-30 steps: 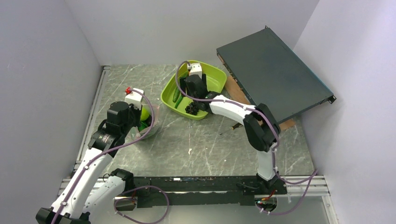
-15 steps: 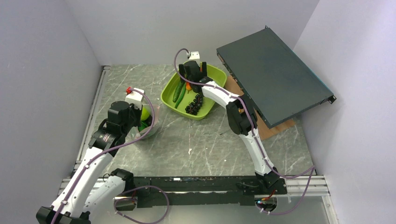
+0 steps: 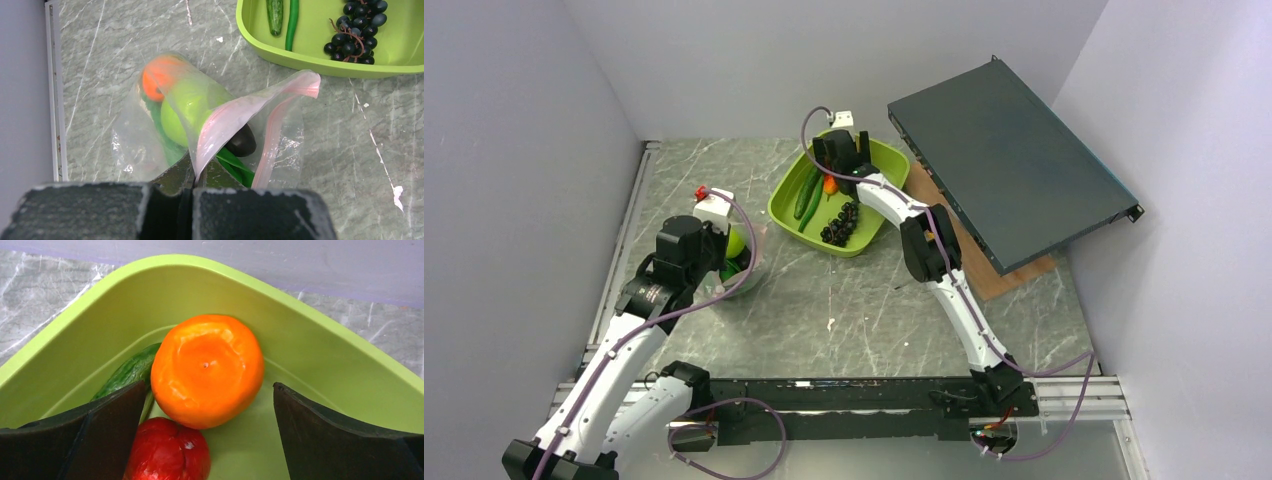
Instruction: Place the food in the zip-top bag and seal the zipper
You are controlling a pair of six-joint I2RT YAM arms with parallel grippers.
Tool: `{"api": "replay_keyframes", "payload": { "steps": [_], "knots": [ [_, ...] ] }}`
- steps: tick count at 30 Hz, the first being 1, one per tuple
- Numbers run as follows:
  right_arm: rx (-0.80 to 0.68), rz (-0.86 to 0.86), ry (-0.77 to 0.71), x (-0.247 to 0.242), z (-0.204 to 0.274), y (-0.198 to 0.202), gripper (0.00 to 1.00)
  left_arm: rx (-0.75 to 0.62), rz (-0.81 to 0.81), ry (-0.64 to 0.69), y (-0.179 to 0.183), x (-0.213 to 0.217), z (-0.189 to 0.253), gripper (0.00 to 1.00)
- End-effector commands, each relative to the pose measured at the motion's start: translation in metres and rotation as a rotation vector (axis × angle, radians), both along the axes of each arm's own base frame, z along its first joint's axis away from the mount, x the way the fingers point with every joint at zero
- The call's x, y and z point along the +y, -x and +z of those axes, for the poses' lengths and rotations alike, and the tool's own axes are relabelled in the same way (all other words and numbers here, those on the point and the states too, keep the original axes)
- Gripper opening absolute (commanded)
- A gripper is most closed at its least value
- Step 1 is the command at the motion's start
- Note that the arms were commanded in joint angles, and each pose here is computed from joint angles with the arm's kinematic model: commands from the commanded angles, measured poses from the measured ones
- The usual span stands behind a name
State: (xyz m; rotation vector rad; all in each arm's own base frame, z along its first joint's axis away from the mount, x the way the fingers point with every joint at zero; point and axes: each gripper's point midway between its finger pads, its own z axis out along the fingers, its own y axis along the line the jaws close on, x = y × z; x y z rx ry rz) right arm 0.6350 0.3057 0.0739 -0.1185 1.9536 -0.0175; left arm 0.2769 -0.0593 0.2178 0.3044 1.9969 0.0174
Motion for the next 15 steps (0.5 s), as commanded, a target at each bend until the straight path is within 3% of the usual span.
{"api": "replay_keyframes", "payload": {
  "steps": [1, 7, 15],
  "knots": [
    [-0.068, 0.051, -0.056, 0.009, 0.019, -0.014, 0.99, -0.077, -0.014, 0.037, -0.008, -0.007, 0.022, 0.0],
    [-0.067, 0.048, -0.088, 0.013, 0.01, -0.018, 0.95, -0.075, -0.013, 0.036, -0.009, -0.006, 0.022, 0.0],
    [-0.096, 0.068, -0.064, 0.012, 0.027, -0.018, 0.54, -0.073, -0.012, 0.033, -0.009, -0.006, 0.021, 0.0]
  ]
}}
